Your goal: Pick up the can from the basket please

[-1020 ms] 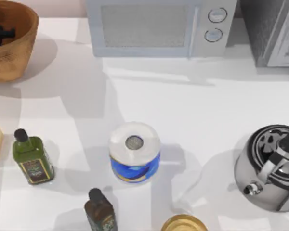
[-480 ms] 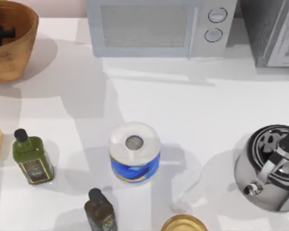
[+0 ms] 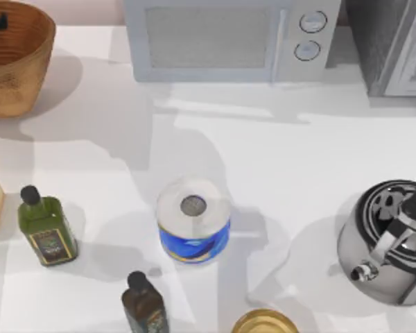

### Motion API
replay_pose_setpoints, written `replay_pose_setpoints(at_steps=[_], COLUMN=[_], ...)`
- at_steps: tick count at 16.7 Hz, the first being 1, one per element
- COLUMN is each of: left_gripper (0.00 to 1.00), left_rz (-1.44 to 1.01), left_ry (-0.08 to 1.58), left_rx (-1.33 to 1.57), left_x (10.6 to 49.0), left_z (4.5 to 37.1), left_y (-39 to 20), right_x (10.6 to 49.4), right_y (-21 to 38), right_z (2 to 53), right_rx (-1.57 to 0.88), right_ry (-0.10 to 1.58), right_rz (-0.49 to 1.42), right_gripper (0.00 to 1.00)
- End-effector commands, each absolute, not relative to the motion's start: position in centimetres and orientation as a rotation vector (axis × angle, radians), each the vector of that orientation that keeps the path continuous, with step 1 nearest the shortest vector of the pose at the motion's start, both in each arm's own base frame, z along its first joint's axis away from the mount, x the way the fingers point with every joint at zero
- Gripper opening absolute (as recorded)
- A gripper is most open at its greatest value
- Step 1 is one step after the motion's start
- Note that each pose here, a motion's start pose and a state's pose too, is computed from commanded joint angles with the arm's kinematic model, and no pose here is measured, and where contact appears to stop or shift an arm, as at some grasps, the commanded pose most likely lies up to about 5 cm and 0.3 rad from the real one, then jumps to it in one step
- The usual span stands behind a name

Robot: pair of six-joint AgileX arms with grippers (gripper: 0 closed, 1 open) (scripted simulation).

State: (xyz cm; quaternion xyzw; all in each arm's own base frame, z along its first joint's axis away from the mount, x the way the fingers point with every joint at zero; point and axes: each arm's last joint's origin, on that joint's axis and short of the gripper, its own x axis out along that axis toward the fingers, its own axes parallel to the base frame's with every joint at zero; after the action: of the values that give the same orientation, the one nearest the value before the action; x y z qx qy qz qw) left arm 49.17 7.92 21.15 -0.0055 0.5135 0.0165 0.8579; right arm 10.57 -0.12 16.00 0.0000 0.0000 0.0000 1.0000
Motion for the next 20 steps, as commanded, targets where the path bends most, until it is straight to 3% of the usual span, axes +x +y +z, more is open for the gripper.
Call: replay_pose_setpoints(at_steps=[3,6,9,11,14,17,20], left_gripper=[0.0,0.0,0.0,0.0,0.0,0.0,0.0], left_rz=[0.066,0.083,0.084,0.079,0.063,0.042,0.02], left_ry=[0.934,0.749,0.548,0.42,0.252,0.126,0.046], left_rx=[0.0,0.009,0.012,0.01,0.004,-0.001,-0.002], left_x=[44.4,36.9,28.0,22.3,15.7,12.1,10.8], left_z=[26.5,31.3,33.2,32.4,28.6,23.5,19.0], left_y=[6.4,4.4,2.6,1.7,0.7,0.3,0.0], right_x=[10.6,10.6,10.6,10.6,10.6,10.6,10.6], right_y=[-0.1,-0.1,-0.1,-0.1,-0.1,-0.1,-0.1], right_z=[16.0,16.0,16.0,16.0,16.0,16.0,16.0], right_rx=[0.0,0.0,0.0,0.0,0.0,0.0,0.0], right_ry=[0.0,0.0,0.0,0.0,0.0,0.0,0.0], right_rz=[0.0,0.0,0.0,0.0,0.0,0.0,0.0], right_gripper=[1.0,1.0,1.0,1.0,1.0,1.0,1.0])
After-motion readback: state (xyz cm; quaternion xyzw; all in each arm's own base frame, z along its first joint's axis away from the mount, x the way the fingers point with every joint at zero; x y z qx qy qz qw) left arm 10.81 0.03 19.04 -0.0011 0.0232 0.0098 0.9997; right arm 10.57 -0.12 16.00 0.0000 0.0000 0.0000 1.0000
